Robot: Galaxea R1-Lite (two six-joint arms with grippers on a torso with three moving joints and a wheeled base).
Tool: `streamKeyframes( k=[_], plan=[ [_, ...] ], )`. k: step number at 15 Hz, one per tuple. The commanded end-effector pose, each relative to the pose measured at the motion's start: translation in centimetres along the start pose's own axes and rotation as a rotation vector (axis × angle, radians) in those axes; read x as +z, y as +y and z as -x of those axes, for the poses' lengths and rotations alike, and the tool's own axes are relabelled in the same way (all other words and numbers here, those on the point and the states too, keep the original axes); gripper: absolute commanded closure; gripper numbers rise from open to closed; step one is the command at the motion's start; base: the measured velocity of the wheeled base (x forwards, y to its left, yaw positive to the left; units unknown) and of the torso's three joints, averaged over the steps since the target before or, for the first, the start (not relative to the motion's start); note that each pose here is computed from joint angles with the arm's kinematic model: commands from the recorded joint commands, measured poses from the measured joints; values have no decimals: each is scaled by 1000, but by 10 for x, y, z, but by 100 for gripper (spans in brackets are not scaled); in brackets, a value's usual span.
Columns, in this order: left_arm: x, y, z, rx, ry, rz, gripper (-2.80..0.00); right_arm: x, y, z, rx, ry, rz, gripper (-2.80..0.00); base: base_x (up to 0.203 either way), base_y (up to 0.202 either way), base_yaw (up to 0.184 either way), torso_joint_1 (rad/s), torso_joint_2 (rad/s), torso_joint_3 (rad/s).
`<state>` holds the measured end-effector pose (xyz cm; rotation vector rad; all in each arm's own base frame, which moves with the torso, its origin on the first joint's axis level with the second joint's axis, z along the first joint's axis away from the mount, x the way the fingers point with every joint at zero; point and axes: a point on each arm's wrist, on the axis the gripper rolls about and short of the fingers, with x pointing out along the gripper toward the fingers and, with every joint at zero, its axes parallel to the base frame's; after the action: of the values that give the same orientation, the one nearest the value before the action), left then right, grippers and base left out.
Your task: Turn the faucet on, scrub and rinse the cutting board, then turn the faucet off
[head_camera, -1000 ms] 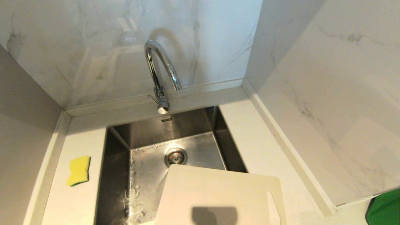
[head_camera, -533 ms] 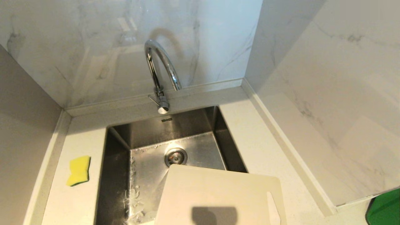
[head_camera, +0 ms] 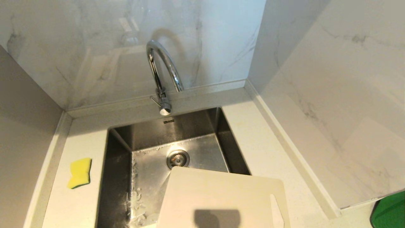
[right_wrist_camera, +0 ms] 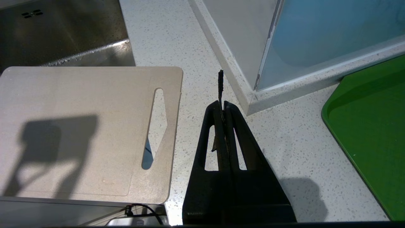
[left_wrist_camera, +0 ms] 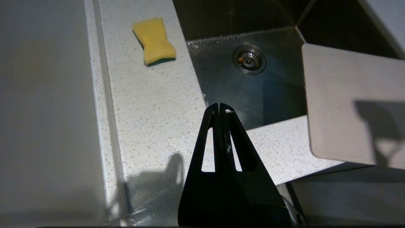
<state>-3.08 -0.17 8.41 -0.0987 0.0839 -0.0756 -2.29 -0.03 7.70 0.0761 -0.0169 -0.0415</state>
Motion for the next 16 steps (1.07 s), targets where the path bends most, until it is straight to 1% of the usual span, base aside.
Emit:
streamKeyframes(
  k=[1,2,3,4,5,6,7,8,9,10,11,12,13,15,16],
  plan=[
    [-1,0,0,-1,3,109,0,0,0,0,-1,0,-1,0,0,0,0,0,0,0],
    [-1,0,0,0,7,167,0,0,0,0,-1,0,-1,0,0,0,0,0,0,0],
    [-1,0,0,15,7,183,0,0,0,0,-1,0,-1,0,0,0,0,0,0,0],
    [-1,1,0,36,2,185,0,0,0,0,-1,0,-1,0,0,0,0,0,0,0],
    [-1,1,0,38,2,179,0,0,0,0,-1,0,-1,0,0,0,0,0,0,0],
    [-1,1,0,40,2,152,0,0,0,0,-1,0,-1,0,0,0,0,0,0,0],
    [-1,1,0,43,3,114,0,0,0,0,-1,0,-1,0,0,0,0,0,0,0],
    [-1,1,0,46,1,55,0,0,0,0,-1,0,1,0,0,0,0,0,0,0],
    [-1,1,0,61,0,-42,0,0,0,0,-1,0,-1,0,0,0,0,0,0,0],
    [-1,2,0,102,1,-136,0,0,0,0,-1,0,-1,0,0,0,0,0,0,0],
    [-1,3,0,130,-5,-171,0,0,0,0,-1,0,-1,0,0,0,0,0,0,0],
    [-1,3,-1,128,-9,-165,0,0,0,0,-1,0,-1,0,0,0,0,0,0,0],
    [-3,3,-2,111,1,-148,0,0,0,0,-1,0,-1,0,0,0,0,0,0,0],
    [-6,3,-3,89,8,-97,0,0,0,0,-1,0,-1,0,0,0,0,0,0,0],
    [-7,3,-3,88,10,-104,0,0,0,0,-1,0,-1,0,0,0,0,0,0,0]
  ],
)
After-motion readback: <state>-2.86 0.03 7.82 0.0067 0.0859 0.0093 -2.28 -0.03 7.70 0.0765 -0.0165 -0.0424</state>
